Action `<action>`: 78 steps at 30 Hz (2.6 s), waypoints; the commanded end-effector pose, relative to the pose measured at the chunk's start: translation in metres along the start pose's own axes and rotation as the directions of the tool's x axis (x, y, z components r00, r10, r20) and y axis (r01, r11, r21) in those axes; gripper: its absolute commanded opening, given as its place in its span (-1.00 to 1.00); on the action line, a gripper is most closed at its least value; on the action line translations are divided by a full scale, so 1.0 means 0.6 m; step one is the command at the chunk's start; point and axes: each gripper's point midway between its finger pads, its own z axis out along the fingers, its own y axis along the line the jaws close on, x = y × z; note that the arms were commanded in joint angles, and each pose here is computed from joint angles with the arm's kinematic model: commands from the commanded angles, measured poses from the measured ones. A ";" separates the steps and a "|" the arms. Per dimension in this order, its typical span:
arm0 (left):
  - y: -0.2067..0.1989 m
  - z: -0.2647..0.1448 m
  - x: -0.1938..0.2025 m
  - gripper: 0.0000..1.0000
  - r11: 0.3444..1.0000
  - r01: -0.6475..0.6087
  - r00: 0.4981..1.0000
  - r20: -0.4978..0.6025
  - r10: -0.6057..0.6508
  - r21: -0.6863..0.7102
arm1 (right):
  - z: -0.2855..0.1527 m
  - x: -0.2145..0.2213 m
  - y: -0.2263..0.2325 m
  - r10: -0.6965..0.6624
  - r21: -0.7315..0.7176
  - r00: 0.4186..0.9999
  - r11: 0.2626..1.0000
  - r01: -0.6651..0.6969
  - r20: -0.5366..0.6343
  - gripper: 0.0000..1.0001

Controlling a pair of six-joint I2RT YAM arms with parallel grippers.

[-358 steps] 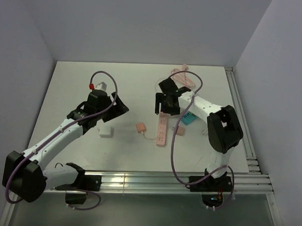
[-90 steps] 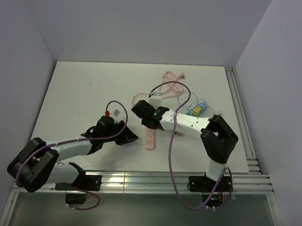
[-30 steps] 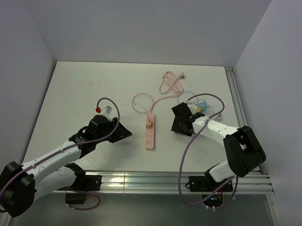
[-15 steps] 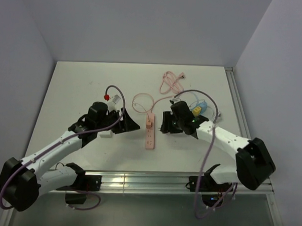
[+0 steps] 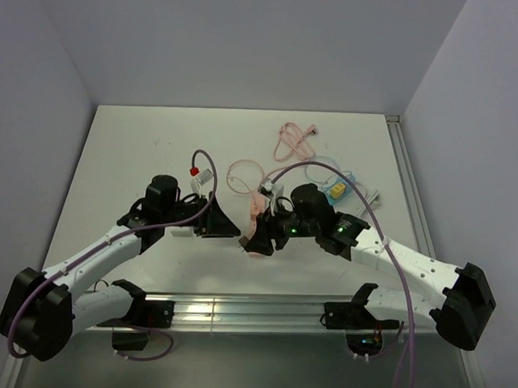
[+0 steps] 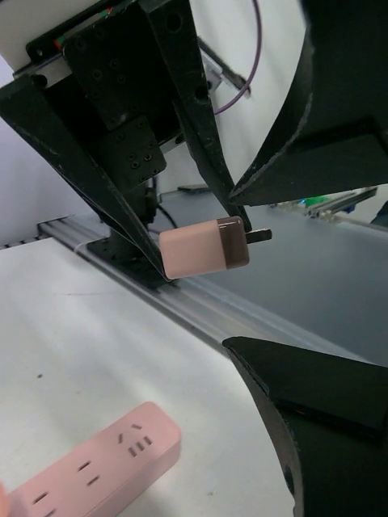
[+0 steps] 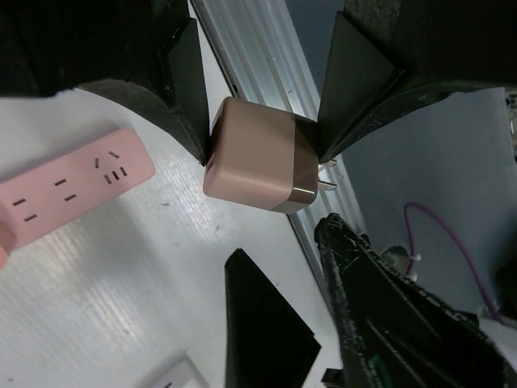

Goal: Insert the plug

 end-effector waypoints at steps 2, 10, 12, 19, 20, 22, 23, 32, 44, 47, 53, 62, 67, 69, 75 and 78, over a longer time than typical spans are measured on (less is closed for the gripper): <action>-0.037 -0.004 0.014 0.42 0.992 -0.017 0.998 -0.055 0.024 0.125 | 0.000 -0.009 0.035 -0.084 -0.084 0.996 0.993 0.086 0.025 -1.00; -0.041 0.013 0.039 0.37 0.989 0.027 0.993 -0.114 -0.010 0.147 | 0.008 -0.025 0.038 -0.112 -0.042 0.992 0.993 0.114 0.054 -1.00; -0.038 0.023 0.047 0.31 0.991 0.039 0.991 -0.129 -0.022 0.131 | 0.011 -0.029 0.042 -0.117 -0.035 0.991 0.992 0.119 0.066 -1.00; -0.034 0.034 0.059 -0.75 0.993 0.038 0.989 -0.146 -0.022 0.112 | 0.020 -0.034 0.051 -0.125 -0.006 0.989 0.992 0.126 0.083 -0.97; -0.036 0.035 0.052 -0.99 0.995 0.023 0.991 -0.132 -0.010 0.101 | 0.021 -0.031 0.049 -0.119 0.000 0.990 0.993 0.119 0.075 -0.62; -0.033 0.031 0.052 -0.99 0.997 0.009 0.992 -0.126 0.001 0.075 | 0.021 -0.018 0.045 -0.097 0.007 0.995 0.995 0.097 0.038 0.01; -0.026 0.032 0.047 -0.99 0.998 -0.023 0.994 -0.109 0.028 0.051 | 0.021 -0.015 0.046 -0.086 0.005 0.996 0.996 0.086 0.027 0.33; -0.037 0.018 0.033 -0.99 0.977 -0.198 0.977 -0.066 0.204 0.085 | -0.019 0.005 0.080 0.034 -0.192 0.999 0.981 -0.036 -0.014 0.44; -0.131 -0.032 0.059 -0.99 0.885 -0.368 0.925 0.015 0.380 0.286 | -0.038 -0.022 0.117 0.086 -0.424 0.995 0.901 -0.096 -0.041 0.22; -0.133 -0.030 0.064 -0.99 0.884 -0.368 0.924 0.004 0.383 0.290 | -0.036 -0.036 0.124 0.099 -0.446 0.995 0.889 -0.102 -0.032 0.15; -0.139 -0.027 0.074 -0.99 0.876 -0.373 0.918 -0.011 0.395 0.305 | -0.029 -0.049 0.127 0.112 -0.463 0.993 0.879 -0.112 -0.028 0.08; -0.142 -0.022 0.077 -0.25 0.878 -0.382 0.914 -0.019 0.405 0.289 | -0.011 -0.041 0.109 0.150 -0.430 0.988 0.889 -0.156 -0.046 -1.00; 0.004 -0.035 -0.022 0.99 0.915 -0.173 0.958 0.154 0.242 -0.364 | 0.011 -0.042 0.007 0.220 -0.053 0.975 0.974 -0.219 0.022 -1.00; 0.054 -0.062 -0.045 0.99 0.844 -0.042 0.949 0.243 0.200 -0.534 | 0.014 -0.033 -0.057 0.279 0.158 0.958 0.945 -0.286 0.065 -1.00; 0.064 -0.089 -0.064 0.99 0.838 0.089 0.895 0.413 0.170 -0.538 | 0.012 -0.003 -0.175 0.376 0.532 0.901 0.728 -0.432 0.217 -1.00; 0.051 -0.101 -0.069 0.99 0.858 0.096 0.867 0.466 0.177 -0.504 | 0.017 0.018 -0.204 0.408 0.633 0.877 0.615 -0.470 0.255 -1.00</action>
